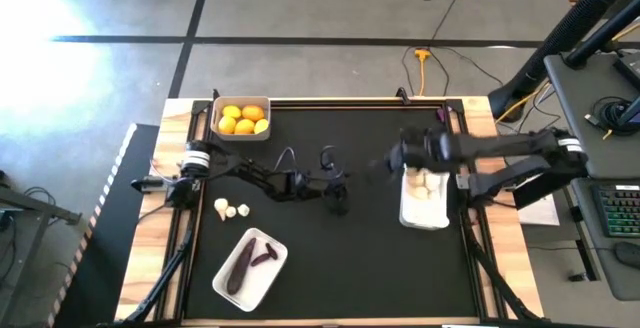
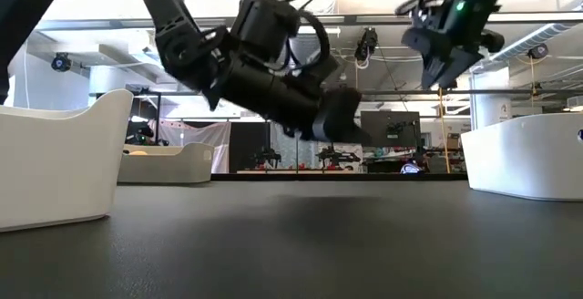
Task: Sort produce into baskets
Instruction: Move the bottom eggplant to the center on the table
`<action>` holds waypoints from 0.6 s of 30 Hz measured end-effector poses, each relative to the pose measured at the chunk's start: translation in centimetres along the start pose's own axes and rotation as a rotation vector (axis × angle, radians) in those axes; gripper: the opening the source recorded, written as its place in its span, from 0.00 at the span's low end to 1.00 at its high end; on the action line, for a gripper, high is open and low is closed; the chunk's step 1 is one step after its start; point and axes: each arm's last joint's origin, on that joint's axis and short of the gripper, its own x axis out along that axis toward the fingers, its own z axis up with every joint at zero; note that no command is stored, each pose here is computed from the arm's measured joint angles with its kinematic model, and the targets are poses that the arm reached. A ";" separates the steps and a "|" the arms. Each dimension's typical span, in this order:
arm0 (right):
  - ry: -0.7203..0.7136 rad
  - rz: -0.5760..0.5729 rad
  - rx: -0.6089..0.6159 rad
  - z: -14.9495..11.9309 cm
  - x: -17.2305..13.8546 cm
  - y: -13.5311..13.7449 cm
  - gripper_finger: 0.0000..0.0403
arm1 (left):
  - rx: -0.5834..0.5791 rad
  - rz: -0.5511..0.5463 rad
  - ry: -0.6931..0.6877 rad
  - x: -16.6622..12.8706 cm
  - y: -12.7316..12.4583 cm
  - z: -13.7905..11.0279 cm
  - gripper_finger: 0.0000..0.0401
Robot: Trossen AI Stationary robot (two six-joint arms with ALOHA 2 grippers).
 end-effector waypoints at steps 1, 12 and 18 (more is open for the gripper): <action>0.035 -0.021 0.010 0.7 0.5 -0.8 0.52 | 0.009 -0.008 0.014 0.1 -0.4 -0.5 0.27; 0.409 -0.137 0.217 3.9 9.1 -7.7 0.52 | 0.020 -0.032 0.044 0.4 -1.7 -2.7 0.27; 0.685 -0.084 -0.045 2.5 13.9 -8.9 0.52 | 0.020 -0.034 0.049 0.4 -1.7 -2.7 0.27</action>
